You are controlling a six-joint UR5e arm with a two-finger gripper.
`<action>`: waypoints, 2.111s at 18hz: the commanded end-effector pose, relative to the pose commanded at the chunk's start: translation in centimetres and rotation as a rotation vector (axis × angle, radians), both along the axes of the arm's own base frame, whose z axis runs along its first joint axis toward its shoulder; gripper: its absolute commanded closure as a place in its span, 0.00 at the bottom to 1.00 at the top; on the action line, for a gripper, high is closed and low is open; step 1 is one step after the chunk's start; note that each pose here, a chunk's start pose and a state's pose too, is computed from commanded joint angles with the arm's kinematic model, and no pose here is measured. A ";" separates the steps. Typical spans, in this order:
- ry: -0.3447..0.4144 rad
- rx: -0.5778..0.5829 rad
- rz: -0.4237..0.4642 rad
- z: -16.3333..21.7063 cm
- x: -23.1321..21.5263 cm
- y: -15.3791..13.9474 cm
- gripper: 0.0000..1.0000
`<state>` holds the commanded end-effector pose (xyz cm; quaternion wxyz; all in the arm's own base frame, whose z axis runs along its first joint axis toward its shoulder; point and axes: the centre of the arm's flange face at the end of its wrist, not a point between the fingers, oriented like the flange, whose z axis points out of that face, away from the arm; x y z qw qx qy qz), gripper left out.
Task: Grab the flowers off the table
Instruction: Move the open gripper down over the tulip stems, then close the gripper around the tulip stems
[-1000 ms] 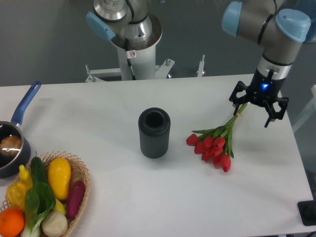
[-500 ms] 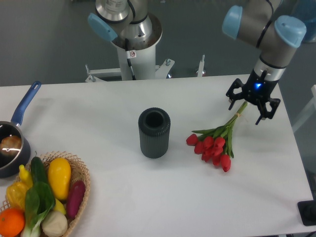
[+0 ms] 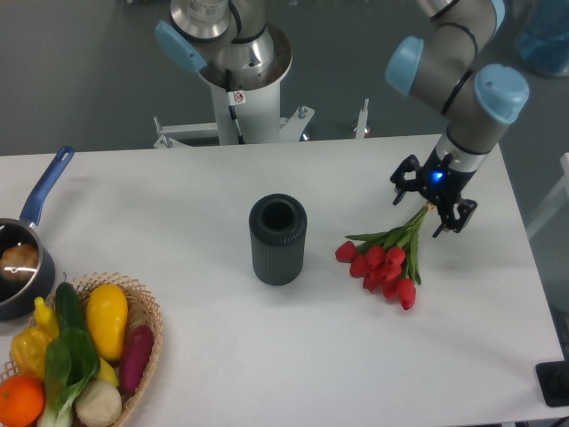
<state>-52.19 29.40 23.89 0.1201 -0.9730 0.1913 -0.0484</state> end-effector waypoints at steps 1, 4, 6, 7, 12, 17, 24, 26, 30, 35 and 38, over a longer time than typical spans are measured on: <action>-0.003 -0.001 0.001 -0.2 0.0 0.0 0.00; -0.008 -0.002 0.001 -0.5 -0.1 0.0 0.00; -0.016 -0.004 0.003 -0.9 -0.1 0.0 0.00; -0.014 -0.004 0.004 -0.9 -0.2 0.0 0.00; -0.008 -0.001 0.017 -1.9 -0.9 0.0 0.00; -0.020 -0.005 0.016 -2.8 -1.0 0.2 0.00; -0.033 -0.008 0.027 -3.3 -0.8 0.4 0.00; -0.033 -0.008 0.028 -3.4 -0.8 0.4 0.00; -0.011 -0.004 0.038 -3.2 -0.8 1.1 0.04; -0.003 -0.003 0.050 -2.8 -1.1 1.1 0.17; -0.002 -0.003 0.050 -2.8 -1.1 1.2 0.30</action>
